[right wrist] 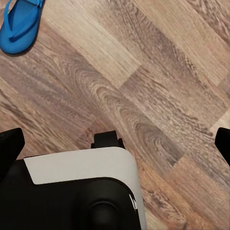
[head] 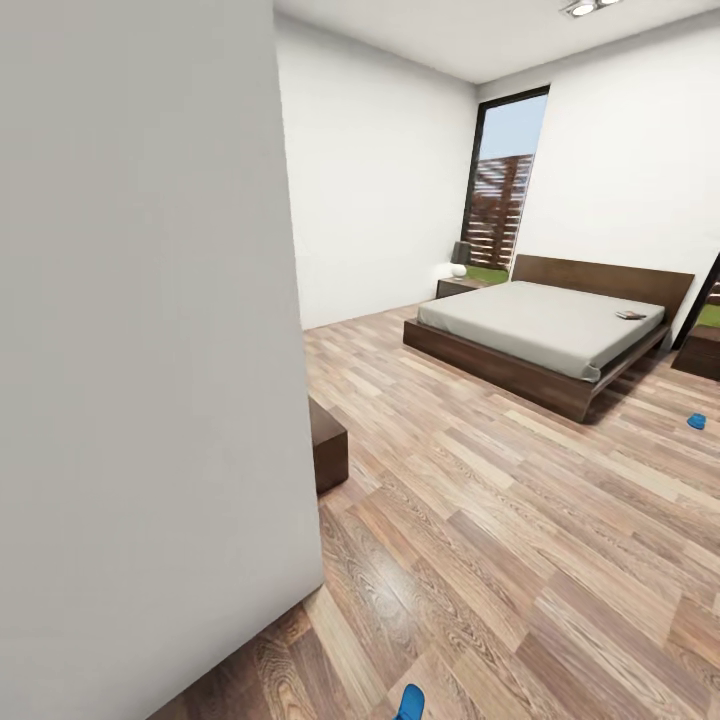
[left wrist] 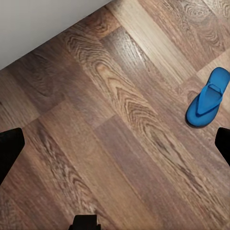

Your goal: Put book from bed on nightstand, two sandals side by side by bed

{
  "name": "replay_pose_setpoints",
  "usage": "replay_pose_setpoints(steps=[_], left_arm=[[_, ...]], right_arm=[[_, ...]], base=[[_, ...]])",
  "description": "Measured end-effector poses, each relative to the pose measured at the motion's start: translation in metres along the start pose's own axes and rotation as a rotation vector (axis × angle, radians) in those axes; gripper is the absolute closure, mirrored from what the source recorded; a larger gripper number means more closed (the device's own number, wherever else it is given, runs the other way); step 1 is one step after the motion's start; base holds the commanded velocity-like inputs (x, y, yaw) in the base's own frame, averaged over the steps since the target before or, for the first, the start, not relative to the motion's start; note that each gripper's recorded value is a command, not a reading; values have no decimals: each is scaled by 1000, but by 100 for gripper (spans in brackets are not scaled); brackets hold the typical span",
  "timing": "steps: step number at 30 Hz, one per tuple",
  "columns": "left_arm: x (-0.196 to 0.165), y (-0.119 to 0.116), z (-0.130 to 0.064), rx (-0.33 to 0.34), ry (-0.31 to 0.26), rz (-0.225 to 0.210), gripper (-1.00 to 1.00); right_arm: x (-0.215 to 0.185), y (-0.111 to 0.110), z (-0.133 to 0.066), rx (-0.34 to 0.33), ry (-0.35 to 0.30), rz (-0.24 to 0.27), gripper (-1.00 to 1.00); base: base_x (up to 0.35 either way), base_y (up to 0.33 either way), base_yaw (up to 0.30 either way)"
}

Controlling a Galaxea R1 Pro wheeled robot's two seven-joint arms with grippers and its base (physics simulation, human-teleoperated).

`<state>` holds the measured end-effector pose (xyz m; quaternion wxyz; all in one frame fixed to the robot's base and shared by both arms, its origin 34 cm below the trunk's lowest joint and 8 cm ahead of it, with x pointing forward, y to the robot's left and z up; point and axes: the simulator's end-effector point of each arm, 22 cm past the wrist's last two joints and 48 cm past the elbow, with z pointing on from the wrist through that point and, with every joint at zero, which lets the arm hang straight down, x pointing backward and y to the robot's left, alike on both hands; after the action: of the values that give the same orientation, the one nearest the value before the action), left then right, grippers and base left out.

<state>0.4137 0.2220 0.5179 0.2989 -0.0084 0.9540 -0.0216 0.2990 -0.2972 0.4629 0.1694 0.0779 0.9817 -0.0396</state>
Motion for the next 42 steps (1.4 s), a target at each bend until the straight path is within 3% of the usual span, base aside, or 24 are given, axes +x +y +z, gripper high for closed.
replay_pose_setpoints(steps=[19, 42], left_arm=[[2, 0, 0, 0, 6, 0, -100], [3, 0, 0, 1, 7, 0, -100]], right_arm=[[2, 0, 0, 1, 5, 0, -100], [3, 0, 0, 1, 6, -1, -100]], base=[[0, 0, -161], [14, 74, -12]])
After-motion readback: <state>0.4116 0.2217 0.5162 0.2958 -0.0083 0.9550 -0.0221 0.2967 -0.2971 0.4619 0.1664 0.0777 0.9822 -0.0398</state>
